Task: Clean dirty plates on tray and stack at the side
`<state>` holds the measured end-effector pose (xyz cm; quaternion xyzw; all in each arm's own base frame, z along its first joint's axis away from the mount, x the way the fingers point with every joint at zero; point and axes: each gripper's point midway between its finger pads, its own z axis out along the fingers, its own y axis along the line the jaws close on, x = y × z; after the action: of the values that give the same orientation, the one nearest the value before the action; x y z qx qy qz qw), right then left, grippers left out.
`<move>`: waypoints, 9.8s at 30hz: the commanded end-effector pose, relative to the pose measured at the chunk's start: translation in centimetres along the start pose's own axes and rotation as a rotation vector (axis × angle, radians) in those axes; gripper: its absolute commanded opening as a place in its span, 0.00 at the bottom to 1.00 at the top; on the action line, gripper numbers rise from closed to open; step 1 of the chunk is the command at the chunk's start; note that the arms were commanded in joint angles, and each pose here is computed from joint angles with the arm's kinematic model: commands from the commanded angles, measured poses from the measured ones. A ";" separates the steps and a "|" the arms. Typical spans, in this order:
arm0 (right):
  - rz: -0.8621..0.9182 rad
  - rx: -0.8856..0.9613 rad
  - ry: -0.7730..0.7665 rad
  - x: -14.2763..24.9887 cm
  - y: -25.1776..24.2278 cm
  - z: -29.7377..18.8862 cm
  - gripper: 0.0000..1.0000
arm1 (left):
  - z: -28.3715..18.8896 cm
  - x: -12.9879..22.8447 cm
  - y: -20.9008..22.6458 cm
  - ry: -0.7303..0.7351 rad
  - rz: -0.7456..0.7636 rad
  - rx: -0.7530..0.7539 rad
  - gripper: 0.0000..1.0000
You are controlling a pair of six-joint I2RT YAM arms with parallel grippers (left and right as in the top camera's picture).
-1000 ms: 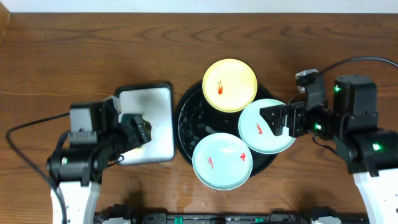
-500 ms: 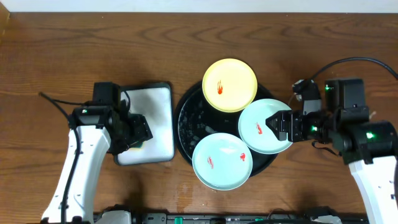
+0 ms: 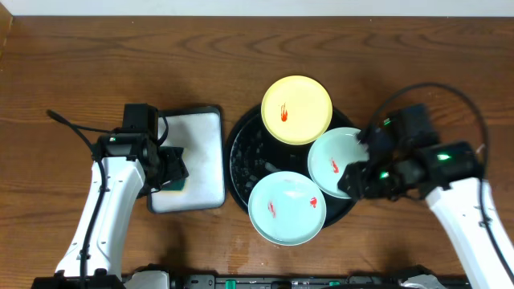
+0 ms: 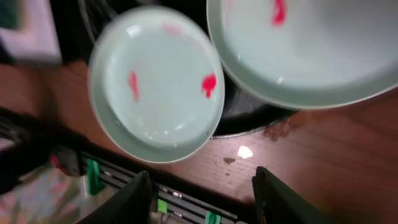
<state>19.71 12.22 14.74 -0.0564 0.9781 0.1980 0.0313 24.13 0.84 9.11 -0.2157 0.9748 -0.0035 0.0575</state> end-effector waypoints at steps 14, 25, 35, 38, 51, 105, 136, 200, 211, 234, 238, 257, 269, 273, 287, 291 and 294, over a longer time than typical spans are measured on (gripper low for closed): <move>-0.023 0.071 0.048 2.5 -1.1 12.5 0.46 | 0.3 0.2 0.5 0.004 -0.012 -0.026 0.75; 0.037 0.144 0.048 2.3 -2.5 14.1 0.01 | 0.3 0.2 0.5 0.007 -0.012 -0.027 0.75; -0.208 0.159 -0.303 -5.9 -0.3 11.1 0.01 | 0.3 0.3 0.5 0.008 -0.012 -0.027 0.75; -0.289 0.201 -0.366 -7.6 -0.4 10.8 0.01 | 0.3 0.3 0.5 0.008 -0.012 -0.027 0.75; -0.444 0.152 -0.404 -8.9 2.0 12.2 0.01 | 0.3 0.4 0.6 0.014 -0.012 -0.030 0.75; -0.060 0.181 -0.243 -6.7 -1.8 15.5 0.01 | 3.4 -1.0 2.2 -0.066 -0.047 -0.130 0.78; -0.080 0.199 -0.207 -5.9 -2.3 15.6 0.01 | 4.2 -3.5 -1.9 -0.009 0.076 -0.005 0.07; -0.069 0.221 -0.161 -4.8 -2.9 15.7 0.01 | 11.1 13.4 -26.3 0.301 0.337 0.322 0.07; -0.070 0.221 -0.165 -4.9 -2.8 15.7 0.01 | 10.1 15.5 -25.3 0.389 0.393 0.317 0.07; -0.069 0.225 -0.164 -4.9 -2.9 15.7 0.01 | 11.0 6.6 -19.9 0.193 0.245 0.140 0.08; -0.068 0.227 -0.159 -4.7 -3.0 15.7 0.01 | 11.4 4.0 -17.4 0.147 0.251 0.071 0.08; -0.069 0.228 -0.156 -4.7 -3.0 15.7 0.01 | 10.8 9.3 -24.3 0.163 0.363 0.229 0.07; -0.069 0.228 -0.155 -4.6 -3.0 15.7 0.01 | 10.5 12.8 -27.3 0.201 0.518 0.343 0.07; -0.069 0.228 -0.155 -4.6 -3.0 15.7 0.01 | 9.9 14.5 -27.8 0.270 0.578 0.406 0.07; -0.070 0.226 -0.159 -4.7 -3.0 15.7 0.01 | 8.7 17.6 -25.4 0.460 0.606 0.395 0.08; -0.070 0.226 -0.159 -4.7 -3.0 15.7 0.01 | 9.6 14.9 -24.6 0.392 0.541 0.337 0.08; -0.069 0.227 -0.158 -4.7 -3.0 15.7 0.01 | 10.4 11.6 -23.4 0.332 0.432 0.286 0.07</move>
<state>26.09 16.74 0.41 -0.0612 0.9835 0.1020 0.1362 23.63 -28.78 0.68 0.0724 0.9702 -0.2220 -0.0648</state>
